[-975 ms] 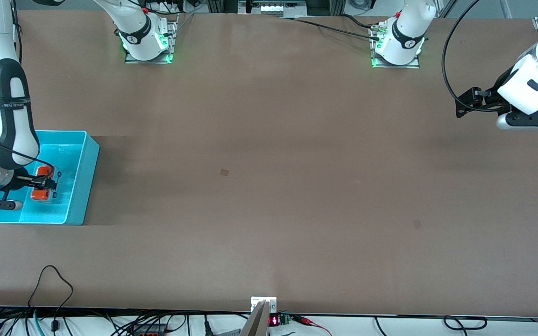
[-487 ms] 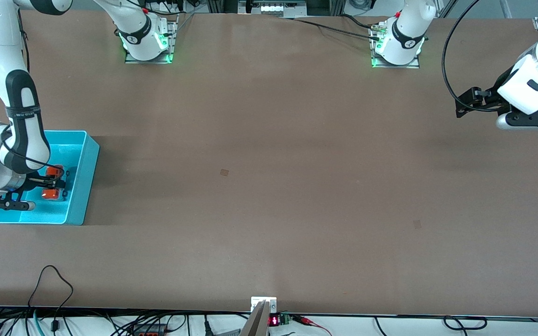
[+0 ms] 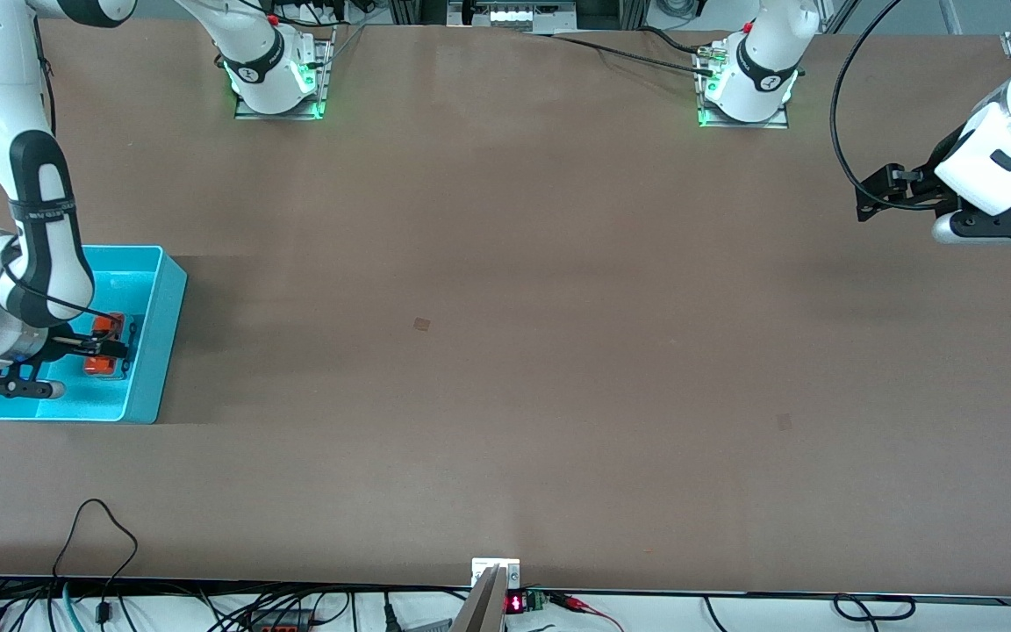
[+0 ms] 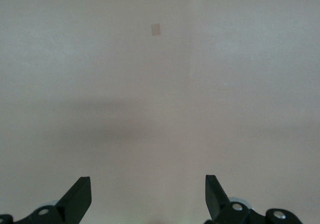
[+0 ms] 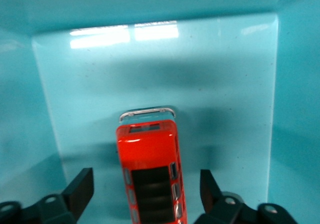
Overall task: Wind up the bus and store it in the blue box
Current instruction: 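Open the right gripper and withdraw it from the box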
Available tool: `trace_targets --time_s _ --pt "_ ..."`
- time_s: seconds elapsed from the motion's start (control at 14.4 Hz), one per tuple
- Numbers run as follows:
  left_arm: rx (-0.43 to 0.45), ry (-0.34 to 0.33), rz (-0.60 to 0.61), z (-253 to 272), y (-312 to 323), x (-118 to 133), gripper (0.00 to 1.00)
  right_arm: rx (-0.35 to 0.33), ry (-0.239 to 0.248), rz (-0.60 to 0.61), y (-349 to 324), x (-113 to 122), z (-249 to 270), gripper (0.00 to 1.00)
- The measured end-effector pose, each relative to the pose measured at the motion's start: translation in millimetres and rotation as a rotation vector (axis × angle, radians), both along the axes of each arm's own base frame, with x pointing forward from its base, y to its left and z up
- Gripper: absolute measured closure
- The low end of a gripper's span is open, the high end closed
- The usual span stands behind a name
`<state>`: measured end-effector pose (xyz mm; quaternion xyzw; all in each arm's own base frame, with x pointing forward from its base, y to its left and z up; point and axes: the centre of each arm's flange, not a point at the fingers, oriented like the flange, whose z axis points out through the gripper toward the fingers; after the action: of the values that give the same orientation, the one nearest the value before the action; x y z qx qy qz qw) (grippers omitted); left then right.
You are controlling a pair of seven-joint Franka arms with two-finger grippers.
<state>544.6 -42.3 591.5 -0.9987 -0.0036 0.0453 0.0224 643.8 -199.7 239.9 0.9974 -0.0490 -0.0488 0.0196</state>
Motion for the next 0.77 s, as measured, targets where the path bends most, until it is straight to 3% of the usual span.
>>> trace_targets --time_s 0.49,0.77 --pt "0.000 -0.001 -0.001 0 -1 0 0.00 0.087 -0.057 0.025 52 -6 171 0.00" --pt "-0.001 -0.010 -0.015 -2 -8 3 0.00 0.127 -0.040 0.027 97 -16 266 0.00"
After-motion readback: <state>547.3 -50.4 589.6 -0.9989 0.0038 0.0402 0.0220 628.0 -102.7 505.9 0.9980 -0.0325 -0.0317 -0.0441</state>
